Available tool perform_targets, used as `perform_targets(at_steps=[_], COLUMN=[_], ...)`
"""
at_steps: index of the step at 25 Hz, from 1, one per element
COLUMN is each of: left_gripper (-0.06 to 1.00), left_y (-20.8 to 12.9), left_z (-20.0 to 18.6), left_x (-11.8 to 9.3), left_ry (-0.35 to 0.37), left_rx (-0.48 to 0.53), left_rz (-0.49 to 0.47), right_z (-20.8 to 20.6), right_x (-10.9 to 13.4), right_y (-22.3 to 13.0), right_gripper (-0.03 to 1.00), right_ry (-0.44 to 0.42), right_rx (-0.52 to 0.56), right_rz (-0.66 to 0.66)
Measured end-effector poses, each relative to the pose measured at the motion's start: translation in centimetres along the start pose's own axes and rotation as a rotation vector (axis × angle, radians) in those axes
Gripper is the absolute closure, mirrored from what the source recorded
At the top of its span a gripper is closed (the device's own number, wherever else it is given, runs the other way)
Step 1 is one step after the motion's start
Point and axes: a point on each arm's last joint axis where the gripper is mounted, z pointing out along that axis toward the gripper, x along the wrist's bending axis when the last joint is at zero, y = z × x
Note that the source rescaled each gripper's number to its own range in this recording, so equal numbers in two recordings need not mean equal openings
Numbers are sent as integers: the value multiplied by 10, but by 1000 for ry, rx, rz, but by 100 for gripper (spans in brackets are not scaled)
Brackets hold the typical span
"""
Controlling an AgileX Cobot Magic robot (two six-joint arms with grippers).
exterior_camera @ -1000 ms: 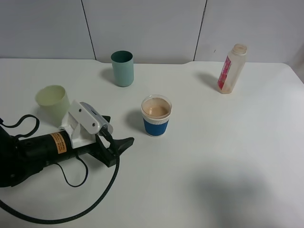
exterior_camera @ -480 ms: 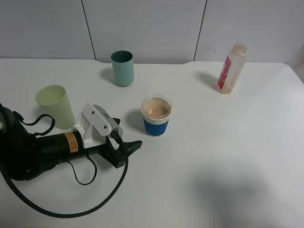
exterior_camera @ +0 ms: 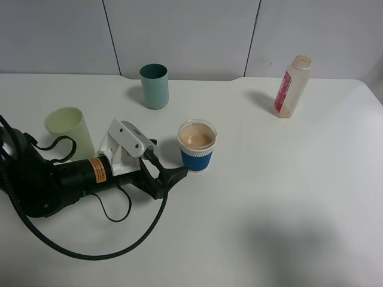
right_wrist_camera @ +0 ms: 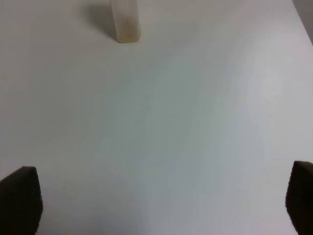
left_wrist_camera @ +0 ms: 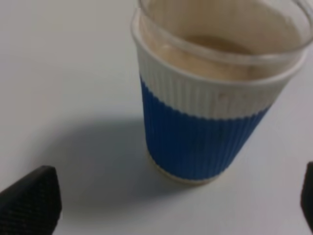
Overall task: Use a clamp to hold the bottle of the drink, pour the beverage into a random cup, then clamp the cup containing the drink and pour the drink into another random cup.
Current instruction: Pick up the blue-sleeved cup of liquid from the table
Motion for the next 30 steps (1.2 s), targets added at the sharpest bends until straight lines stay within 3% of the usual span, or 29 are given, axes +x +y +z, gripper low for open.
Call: perform_targets(at_steps=[22, 30], left_gripper=[-6, -6], left_y=[-4, -10], left_z=[42, 48], left_x=[4, 6], left_ry=[-97, -96], left_rx=[-29, -19], left_rz=[51, 50], right_z=[0, 0], right_x=[0, 0], right_y=[0, 0], right_gripper=[-3, -3], right_ry=[0, 0], right_rx=[0, 0], right_rz=[0, 0])
